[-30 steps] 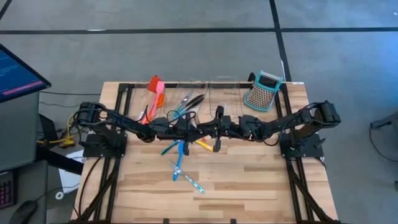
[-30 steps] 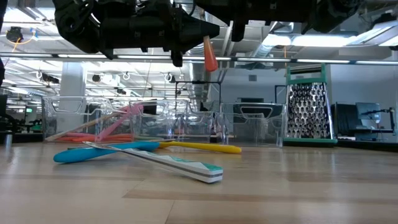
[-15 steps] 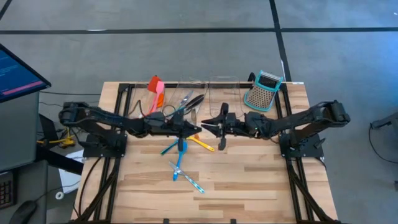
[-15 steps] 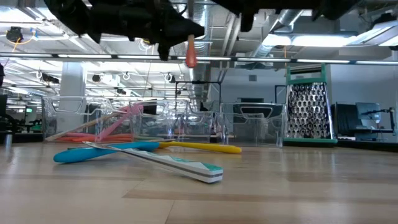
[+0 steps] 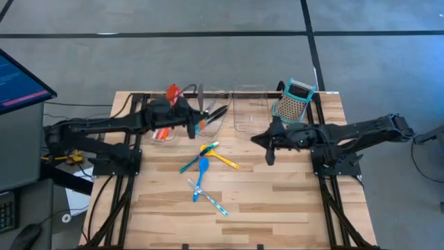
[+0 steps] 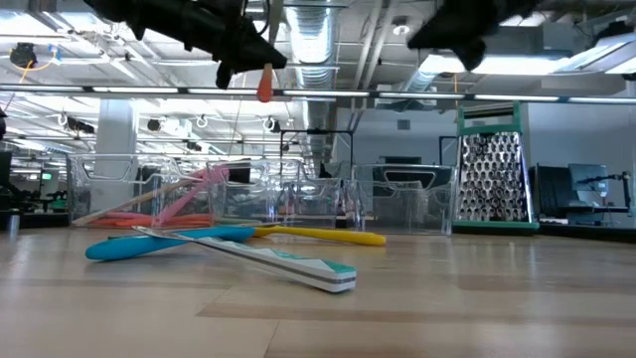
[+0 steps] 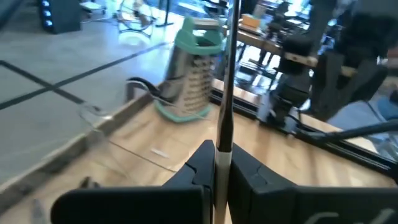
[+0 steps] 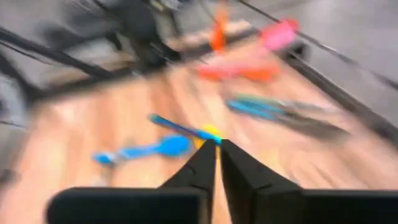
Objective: Pick & Place Kitchen Items
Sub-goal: Put the orange knife into the middle transparent bin
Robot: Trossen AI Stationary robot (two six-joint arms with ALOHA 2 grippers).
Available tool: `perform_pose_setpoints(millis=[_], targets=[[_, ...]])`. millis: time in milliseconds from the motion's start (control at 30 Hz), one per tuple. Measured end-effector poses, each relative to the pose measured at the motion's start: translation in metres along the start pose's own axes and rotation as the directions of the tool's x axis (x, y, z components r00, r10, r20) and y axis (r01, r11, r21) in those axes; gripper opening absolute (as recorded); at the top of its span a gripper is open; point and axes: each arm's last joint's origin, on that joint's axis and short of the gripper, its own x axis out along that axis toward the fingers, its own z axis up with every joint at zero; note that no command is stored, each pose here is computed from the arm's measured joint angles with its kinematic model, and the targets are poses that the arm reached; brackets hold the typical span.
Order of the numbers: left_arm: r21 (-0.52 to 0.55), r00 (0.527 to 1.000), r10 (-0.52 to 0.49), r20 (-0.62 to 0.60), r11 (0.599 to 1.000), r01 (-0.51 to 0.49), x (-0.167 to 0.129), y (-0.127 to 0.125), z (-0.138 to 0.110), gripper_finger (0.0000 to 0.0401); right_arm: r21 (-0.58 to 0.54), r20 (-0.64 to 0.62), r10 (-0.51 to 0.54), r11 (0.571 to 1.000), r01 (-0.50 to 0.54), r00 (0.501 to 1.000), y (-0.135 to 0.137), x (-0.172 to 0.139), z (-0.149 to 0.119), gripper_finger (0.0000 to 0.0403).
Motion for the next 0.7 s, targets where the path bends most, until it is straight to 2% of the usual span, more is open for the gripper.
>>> perform_pose_setpoints(millis=[67,133,333,500,700], targets=[[-0.008,1.0,0.03,-0.002,1.0,-0.03,0.001,0.011,0.008,0.0005,-0.026,-0.04,-0.088,0.996,0.087,0.995,0.0,-0.005,-0.007,0.0007],[-0.041,0.999,0.045,-0.02,0.998,-0.046,0.004,0.024,0.014,0.0005,-0.033,-0.061,-0.124,0.992,0.122,0.99,0.002,-0.01,-0.011,0.0008],[-0.162,0.989,0.022,-0.148,0.986,-0.046,0.024,0.063,0.019,0.0005,-0.034,-0.072,-0.082,0.996,0.08,0.994,0.014,-0.017,-0.032,0.0005],[-0.227,0.978,-0.044,-0.205,0.974,-0.004,0.047,0.085,0.021,0.0005,0.023,-0.065,-0.102,0.994,0.103,0.993,0.018,-0.024,-0.066,0.0005],[-0.286,0.936,-0.007,-0.352,0.953,-0.1,0.068,0.107,0.012,0.0005,0.118,-0.055,-0.128,0.984,0.134,0.99,0.021,-0.033,-0.109,0.0002]])
